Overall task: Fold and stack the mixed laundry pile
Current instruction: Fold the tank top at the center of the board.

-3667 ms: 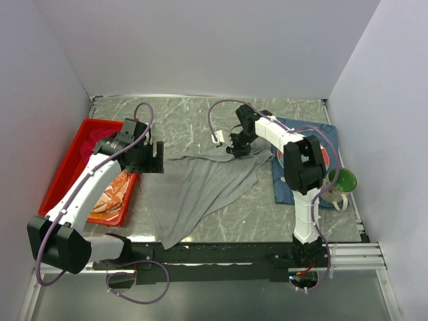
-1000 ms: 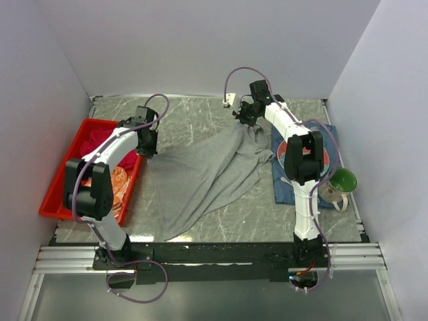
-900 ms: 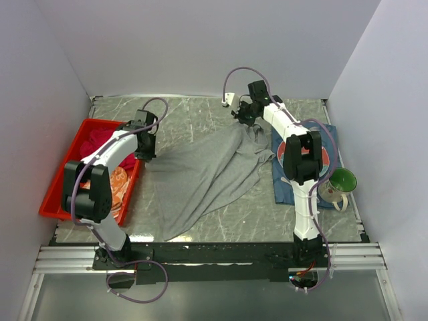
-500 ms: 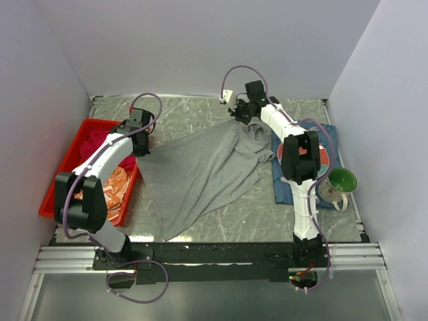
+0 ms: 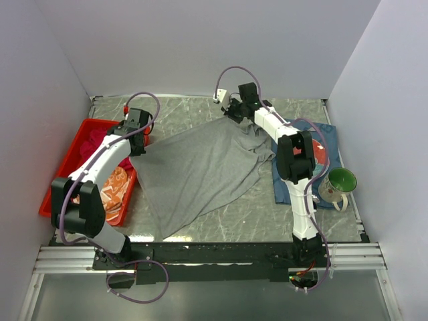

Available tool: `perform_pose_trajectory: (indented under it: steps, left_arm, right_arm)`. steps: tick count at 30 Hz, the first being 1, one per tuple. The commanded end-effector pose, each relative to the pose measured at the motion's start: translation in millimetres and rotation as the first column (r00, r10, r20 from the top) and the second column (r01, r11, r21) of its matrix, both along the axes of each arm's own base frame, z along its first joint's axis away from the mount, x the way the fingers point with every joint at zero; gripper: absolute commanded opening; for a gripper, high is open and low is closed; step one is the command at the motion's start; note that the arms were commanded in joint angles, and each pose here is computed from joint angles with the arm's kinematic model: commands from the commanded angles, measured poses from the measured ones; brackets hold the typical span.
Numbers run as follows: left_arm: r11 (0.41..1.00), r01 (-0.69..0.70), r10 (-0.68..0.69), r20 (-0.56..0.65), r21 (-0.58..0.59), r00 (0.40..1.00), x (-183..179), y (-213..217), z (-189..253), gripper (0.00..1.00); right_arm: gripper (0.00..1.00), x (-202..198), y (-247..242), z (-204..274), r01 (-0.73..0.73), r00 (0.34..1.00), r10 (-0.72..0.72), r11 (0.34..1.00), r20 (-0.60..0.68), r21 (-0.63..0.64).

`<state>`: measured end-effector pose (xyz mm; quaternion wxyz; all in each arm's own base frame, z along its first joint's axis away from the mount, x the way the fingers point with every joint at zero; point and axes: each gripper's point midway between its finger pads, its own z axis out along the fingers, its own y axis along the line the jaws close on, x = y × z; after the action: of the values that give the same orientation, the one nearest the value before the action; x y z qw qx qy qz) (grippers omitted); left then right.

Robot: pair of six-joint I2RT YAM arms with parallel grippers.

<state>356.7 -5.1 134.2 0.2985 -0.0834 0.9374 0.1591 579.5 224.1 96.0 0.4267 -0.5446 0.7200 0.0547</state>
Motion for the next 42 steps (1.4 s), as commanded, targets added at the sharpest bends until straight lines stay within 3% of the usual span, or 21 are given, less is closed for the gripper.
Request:
perform_pose_trajectory:
  steps: [1,24,42]
  left_arm:
    - [0.998,-0.045,0.044,0.040,0.036,0.998,-9,11,19,0.01]
    - [0.994,0.060,-0.069,-0.098,-0.091,0.993,-49,-28,-16,0.01]
    - [0.996,0.037,-0.051,-0.170,-0.084,0.984,-75,-35,-37,0.01]
  right_arm:
    - [0.00,20,7,30,-0.010,0.995,0.004,0.999,0.103,0.054]
    - [0.00,-54,-33,17,-0.108,0.994,0.109,0.992,-0.016,0.064]
    - [0.00,-110,-44,-5,-0.181,0.973,0.186,0.982,-0.139,0.047]
